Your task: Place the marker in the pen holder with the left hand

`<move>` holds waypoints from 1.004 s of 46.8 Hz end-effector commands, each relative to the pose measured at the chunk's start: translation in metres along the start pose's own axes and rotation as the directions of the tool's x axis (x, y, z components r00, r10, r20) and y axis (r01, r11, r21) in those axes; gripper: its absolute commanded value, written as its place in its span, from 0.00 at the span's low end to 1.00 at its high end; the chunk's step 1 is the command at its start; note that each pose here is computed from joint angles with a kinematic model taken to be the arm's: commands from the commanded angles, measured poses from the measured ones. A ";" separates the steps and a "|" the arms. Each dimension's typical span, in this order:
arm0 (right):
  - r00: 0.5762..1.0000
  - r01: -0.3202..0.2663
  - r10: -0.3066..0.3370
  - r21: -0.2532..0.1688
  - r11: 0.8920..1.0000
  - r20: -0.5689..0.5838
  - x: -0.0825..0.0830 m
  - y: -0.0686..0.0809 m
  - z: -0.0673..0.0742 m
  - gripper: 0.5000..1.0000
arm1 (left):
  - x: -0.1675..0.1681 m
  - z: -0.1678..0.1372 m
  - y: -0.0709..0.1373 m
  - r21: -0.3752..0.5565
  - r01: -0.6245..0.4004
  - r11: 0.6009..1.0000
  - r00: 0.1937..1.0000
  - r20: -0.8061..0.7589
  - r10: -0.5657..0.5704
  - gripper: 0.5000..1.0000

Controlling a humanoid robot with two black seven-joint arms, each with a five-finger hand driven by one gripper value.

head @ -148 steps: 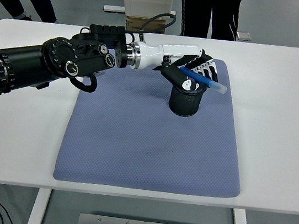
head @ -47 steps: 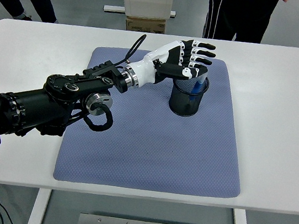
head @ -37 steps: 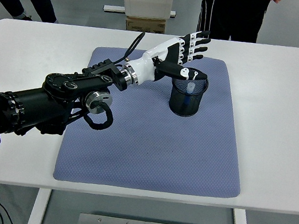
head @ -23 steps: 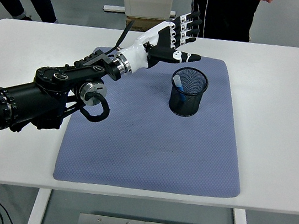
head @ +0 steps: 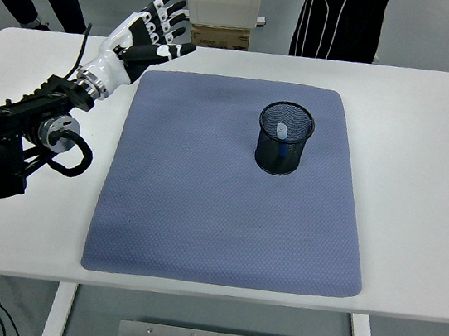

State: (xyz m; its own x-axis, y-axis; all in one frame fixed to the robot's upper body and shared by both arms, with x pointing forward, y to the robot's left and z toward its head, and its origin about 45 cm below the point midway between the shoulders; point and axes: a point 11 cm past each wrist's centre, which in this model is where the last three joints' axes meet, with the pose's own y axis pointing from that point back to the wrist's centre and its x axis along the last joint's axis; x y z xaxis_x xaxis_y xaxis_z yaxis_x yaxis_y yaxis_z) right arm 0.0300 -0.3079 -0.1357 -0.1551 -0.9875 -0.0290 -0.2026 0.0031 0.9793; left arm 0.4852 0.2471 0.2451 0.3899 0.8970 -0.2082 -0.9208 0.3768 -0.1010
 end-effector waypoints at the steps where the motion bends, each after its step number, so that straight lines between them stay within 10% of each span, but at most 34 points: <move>1: 1.000 0.000 0.000 -0.001 1.000 0.000 0.000 0.000 0.000 1.00 | 0.023 -0.002 0.015 -0.002 -0.057 0.998 0.998 -0.013 0.057 1.00; 25: 1.000 0.000 0.000 0.001 1.000 0.000 0.000 0.000 -0.001 1.00 | 0.098 -0.021 0.088 0.006 -0.252 0.968 0.963 -0.091 0.252 1.00; 47: 1.000 0.000 0.000 0.000 1.000 0.001 0.000 0.000 0.000 1.00 | 0.113 -0.024 0.107 0.017 -0.288 0.957 0.953 -0.089 0.288 1.00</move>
State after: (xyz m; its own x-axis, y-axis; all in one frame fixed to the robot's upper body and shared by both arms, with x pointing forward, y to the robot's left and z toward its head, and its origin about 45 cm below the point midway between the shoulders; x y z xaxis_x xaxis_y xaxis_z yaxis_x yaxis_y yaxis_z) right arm 0.0303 -0.3079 -0.1357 -0.1541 -0.9876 -0.0290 -0.2026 0.0029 0.9793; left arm 0.4319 0.3832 0.1887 0.1082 0.9434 -0.3134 -0.9941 0.1064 -0.0229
